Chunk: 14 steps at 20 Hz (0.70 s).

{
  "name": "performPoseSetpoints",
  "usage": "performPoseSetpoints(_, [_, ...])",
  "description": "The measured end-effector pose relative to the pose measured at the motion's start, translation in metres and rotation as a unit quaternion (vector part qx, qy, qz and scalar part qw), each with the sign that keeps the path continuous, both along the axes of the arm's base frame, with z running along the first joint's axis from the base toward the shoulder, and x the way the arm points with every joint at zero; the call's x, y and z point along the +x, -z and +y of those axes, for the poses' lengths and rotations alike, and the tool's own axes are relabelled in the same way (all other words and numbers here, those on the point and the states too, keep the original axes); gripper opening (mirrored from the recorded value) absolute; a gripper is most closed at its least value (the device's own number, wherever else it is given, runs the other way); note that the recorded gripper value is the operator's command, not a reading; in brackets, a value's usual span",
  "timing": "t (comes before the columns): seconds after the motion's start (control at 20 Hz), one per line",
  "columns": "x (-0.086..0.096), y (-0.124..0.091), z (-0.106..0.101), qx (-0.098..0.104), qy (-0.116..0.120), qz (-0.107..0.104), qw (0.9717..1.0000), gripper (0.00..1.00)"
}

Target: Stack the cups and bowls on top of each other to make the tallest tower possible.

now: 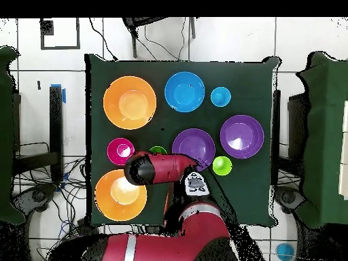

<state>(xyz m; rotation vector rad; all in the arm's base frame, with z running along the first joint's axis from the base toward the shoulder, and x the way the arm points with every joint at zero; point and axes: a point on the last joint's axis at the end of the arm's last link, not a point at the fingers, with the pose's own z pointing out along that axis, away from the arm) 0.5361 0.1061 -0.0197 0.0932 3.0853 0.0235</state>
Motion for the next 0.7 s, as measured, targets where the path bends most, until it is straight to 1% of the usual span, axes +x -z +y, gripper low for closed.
performPoseSetpoints(0.1, [0.002,-0.002,0.0,0.0,0.0,-0.002,1.0,1.0])
performPoseSetpoints(0.3, [0.012,-0.016,0.002,-0.001,-0.002,-0.018,0.9998,1.0])
performPoseSetpoints(0.55, [0.029,-0.046,0.012,-0.004,-0.011,-0.05,0.9987,1.0])
performPoseSetpoints(0.7, [0.036,-0.06,0.019,-0.004,-0.016,-0.064,0.9978,1.0])
